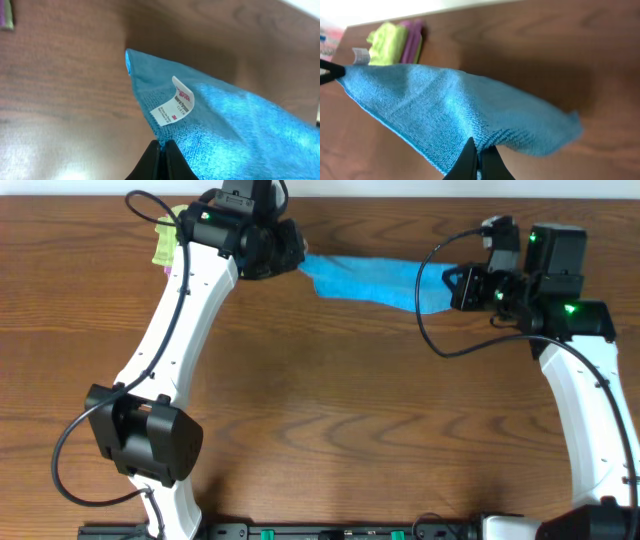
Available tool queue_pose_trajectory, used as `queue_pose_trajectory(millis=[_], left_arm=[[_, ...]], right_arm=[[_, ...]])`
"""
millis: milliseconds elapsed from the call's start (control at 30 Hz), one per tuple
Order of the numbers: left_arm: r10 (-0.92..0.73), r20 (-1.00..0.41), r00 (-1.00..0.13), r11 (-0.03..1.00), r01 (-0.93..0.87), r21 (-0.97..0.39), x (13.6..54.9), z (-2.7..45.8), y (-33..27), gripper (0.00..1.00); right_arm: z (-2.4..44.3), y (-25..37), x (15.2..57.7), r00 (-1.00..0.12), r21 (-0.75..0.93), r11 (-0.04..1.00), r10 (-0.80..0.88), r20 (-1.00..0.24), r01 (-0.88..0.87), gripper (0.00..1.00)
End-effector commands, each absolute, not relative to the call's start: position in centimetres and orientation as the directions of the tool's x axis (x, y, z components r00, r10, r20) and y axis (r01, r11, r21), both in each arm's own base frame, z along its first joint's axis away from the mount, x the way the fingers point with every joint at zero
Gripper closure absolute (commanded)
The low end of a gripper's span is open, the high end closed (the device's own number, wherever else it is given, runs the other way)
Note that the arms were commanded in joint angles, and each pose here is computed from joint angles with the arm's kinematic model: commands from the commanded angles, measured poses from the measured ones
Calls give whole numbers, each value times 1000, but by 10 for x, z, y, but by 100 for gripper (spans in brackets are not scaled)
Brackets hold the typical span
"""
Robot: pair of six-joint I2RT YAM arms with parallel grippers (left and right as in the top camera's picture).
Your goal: Fold the cloth
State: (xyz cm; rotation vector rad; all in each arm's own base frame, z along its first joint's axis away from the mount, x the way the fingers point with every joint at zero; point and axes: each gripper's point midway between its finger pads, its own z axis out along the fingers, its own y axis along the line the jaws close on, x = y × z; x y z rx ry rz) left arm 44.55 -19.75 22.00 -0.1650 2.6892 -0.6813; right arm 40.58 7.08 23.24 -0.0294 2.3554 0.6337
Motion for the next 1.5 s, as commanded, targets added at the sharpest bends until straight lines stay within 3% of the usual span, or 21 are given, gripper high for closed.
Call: queue_pose_trajectory(millis=[0, 867, 1300, 1467], left_arm=[[-137, -319, -938, 877, 35, -478, 439, 221, -210, 94], [30, 22, -999, 956, 23, -293, 332, 188, -207, 94], [145, 76, -986, 956, 120, -266, 300, 187, -223, 94], [166, 66, -984, 971, 152, -182, 298, 181, -216, 94]], right_arm=[[245, 73, 401, -752, 427, 876, 124, -647, -223, 99], [202, 76, 320, -942, 481, 874, 96, -322, -75, 99], [190, 90, 290, -972, 421, 901, -3, -235, -105, 98], [185, 84, 290, -972, 384, 918, -5, -236, -98, 98]])
